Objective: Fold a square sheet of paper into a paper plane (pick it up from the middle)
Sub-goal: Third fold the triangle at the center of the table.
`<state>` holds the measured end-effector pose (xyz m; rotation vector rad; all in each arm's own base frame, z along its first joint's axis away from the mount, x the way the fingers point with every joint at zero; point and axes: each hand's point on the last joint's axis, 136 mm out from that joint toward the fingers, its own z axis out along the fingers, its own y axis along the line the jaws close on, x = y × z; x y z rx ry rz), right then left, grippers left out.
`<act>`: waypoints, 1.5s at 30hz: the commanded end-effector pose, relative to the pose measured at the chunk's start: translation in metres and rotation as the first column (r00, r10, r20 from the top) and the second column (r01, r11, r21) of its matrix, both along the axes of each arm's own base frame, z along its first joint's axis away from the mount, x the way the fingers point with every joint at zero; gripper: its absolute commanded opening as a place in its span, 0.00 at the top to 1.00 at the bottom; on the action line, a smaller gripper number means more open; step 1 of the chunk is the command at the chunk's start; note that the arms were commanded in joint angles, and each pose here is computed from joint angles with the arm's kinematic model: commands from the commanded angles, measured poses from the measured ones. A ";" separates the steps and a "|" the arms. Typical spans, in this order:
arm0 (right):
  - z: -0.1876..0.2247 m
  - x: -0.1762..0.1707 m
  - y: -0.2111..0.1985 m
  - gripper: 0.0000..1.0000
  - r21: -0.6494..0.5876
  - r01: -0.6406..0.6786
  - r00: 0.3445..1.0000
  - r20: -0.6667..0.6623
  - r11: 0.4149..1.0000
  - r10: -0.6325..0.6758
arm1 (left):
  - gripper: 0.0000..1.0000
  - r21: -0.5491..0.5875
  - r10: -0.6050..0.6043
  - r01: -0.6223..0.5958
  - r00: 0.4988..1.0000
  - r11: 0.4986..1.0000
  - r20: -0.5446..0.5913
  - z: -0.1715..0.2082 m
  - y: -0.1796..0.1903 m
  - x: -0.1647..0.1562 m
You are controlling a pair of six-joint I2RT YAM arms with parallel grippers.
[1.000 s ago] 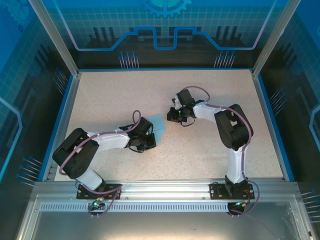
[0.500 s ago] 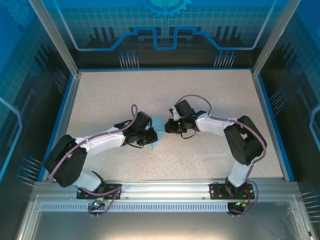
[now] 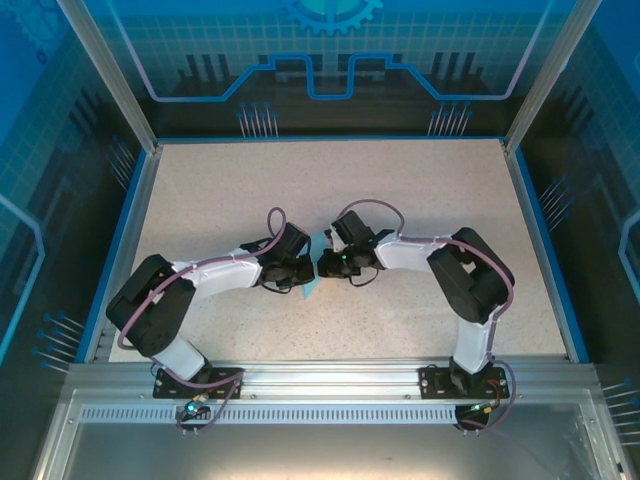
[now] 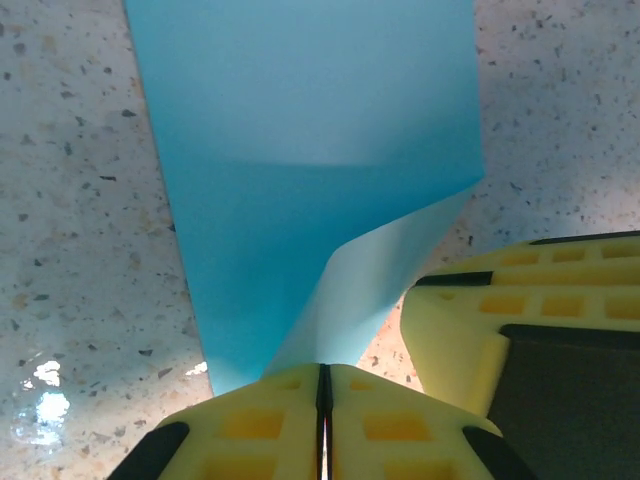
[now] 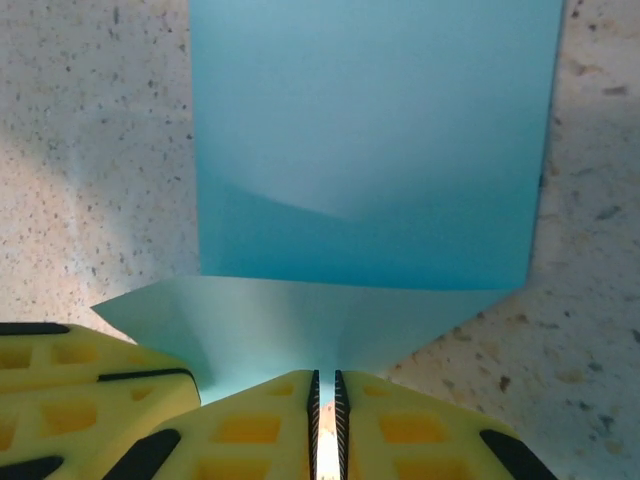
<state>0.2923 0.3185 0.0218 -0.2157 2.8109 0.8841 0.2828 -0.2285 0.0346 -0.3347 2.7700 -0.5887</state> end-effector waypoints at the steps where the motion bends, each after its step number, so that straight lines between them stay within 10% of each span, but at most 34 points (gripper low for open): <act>1: 0.002 0.004 0.018 0.88 0.030 -0.019 1.000 -0.001 0.999 0.019 | 0.92 0.039 0.008 -0.008 1.000 0.999 0.002 -0.007 0.007 0.004; 14: -0.019 0.001 0.022 0.91 -0.014 -0.014 0.998 -0.056 1.000 0.013 | 0.93 0.070 0.024 -0.023 0.999 0.997 -0.023 -0.021 0.016 0.002; 25: -0.044 -0.007 0.011 0.92 -0.096 0.047 0.989 -0.137 0.994 -0.060 | 0.87 -0.191 -0.071 0.071 0.997 0.979 0.006 0.013 -0.020 -0.013; 45: 0.010 0.002 0.036 0.94 0.070 0.005 0.997 -0.073 0.998 0.000 | 0.97 0.051 0.031 -0.024 0.991 0.998 -0.128 -0.043 0.028 -0.037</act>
